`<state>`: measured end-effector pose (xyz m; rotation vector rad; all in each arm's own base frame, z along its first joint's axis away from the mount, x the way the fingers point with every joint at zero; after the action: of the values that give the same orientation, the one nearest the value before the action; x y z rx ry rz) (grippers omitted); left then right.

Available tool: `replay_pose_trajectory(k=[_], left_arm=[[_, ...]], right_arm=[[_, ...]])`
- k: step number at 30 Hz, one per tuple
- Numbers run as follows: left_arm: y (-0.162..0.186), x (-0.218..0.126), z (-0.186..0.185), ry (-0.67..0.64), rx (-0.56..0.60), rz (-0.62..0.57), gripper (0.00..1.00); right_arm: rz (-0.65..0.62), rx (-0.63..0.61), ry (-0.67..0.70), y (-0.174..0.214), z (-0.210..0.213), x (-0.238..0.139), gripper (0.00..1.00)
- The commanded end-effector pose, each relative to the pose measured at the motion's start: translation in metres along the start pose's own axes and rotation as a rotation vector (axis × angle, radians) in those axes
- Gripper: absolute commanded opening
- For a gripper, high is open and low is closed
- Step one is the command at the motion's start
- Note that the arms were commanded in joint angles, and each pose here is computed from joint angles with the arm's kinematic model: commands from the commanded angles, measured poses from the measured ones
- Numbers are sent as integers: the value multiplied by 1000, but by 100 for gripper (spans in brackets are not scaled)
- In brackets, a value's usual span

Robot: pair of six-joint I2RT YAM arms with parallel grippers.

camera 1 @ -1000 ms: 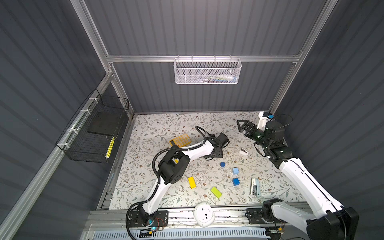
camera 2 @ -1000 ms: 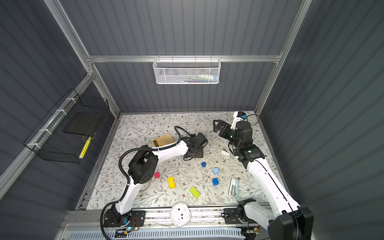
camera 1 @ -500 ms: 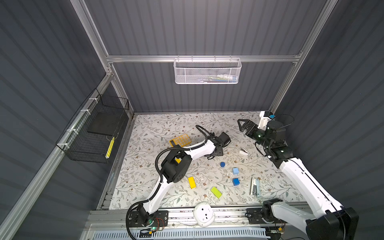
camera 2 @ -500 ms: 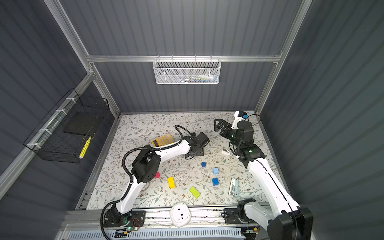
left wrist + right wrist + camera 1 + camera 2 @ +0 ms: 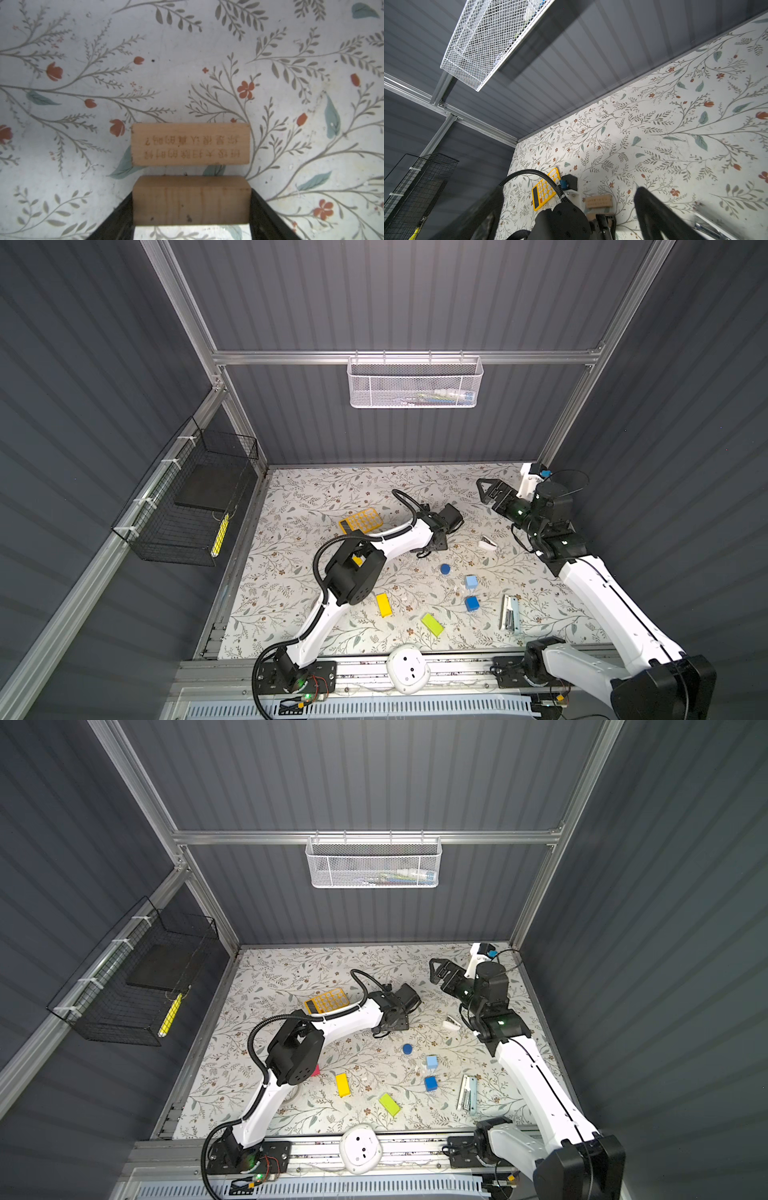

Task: Build the wood block tower
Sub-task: 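Carry the plain wooden block with the left gripper over the printed block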

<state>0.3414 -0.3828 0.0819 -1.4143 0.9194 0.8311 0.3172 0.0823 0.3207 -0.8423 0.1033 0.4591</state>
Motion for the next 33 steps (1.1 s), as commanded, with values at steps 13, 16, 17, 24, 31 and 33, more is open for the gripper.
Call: replay_pose_trajectory(k=[13,16,17,24,31,33], left_arm=[[13,20,13,-120,18,26,66],[13,21,13,-119,16,30,66],[13,22,14,-121,16,32,66],[11,23,17,-127,11,32,67],[11,25,20,-132,5,38,70],[11,26,21,-133,6,40,70]], right_arm=[[3,18,-5,1,-5,4,99],[6,19,-6,2,-5,4,99],[4,19,-7,1,-4,4,99],[5,20,-5,1,-6,4,99],[4,23,-7,1,-5,4,99],[7,23,-7,2,-6,5,99]])
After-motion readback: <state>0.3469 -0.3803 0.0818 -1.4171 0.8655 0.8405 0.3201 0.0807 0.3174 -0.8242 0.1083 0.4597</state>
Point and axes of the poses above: each gripper's point midway between its finger pads, its own x axis out along the fingers, its own z axis along the line the jaws close on, y = z × x, the point moved 6 cm from there along -x, back along the fingers, and after that the axes turned 2 degrees about x, right-handed, at the moved point
